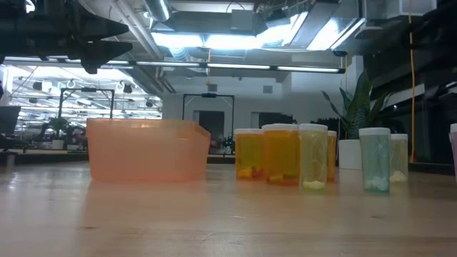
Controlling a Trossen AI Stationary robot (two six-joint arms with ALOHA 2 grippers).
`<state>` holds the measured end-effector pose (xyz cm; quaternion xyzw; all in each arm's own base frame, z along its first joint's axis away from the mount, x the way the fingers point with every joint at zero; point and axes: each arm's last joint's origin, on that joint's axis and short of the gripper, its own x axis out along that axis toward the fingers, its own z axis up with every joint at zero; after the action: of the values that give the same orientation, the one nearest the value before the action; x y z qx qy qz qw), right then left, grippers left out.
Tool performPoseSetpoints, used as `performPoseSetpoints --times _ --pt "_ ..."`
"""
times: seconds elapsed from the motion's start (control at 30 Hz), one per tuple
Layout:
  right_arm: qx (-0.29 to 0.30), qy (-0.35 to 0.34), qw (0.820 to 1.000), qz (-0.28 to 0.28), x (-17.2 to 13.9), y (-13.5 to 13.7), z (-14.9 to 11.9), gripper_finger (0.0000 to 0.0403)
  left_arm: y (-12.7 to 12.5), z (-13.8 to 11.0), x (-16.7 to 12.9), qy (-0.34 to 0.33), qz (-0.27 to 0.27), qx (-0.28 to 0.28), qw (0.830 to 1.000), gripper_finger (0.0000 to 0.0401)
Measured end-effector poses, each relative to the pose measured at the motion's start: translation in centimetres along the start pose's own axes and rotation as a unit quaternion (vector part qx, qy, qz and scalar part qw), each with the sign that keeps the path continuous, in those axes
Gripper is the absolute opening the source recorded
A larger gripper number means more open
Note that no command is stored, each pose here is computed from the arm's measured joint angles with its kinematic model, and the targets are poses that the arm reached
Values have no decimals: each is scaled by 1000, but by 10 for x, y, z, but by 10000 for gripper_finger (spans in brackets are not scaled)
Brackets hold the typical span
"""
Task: Pick and place medicine bottles into bin by pill shape (circle, oval)
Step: Put the small blue medicine bottle into the blue bin
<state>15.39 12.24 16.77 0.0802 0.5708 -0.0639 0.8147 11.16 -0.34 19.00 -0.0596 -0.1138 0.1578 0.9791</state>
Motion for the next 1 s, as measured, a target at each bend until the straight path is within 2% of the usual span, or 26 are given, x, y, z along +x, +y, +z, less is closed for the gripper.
performPoseSetpoints --times 0.2,0.83,1.0 --pt "-14 -27 1000 0 0 2 3 156 0 0 0 0 0 0 1000 263" --pt "-1 -45 999 -17 0 1 5 156 0 0 0 2 0 1 1000 263" --pt "21 -44 999 -18 0 0 4 134 0 -2 0 8 1 5 1000 263"
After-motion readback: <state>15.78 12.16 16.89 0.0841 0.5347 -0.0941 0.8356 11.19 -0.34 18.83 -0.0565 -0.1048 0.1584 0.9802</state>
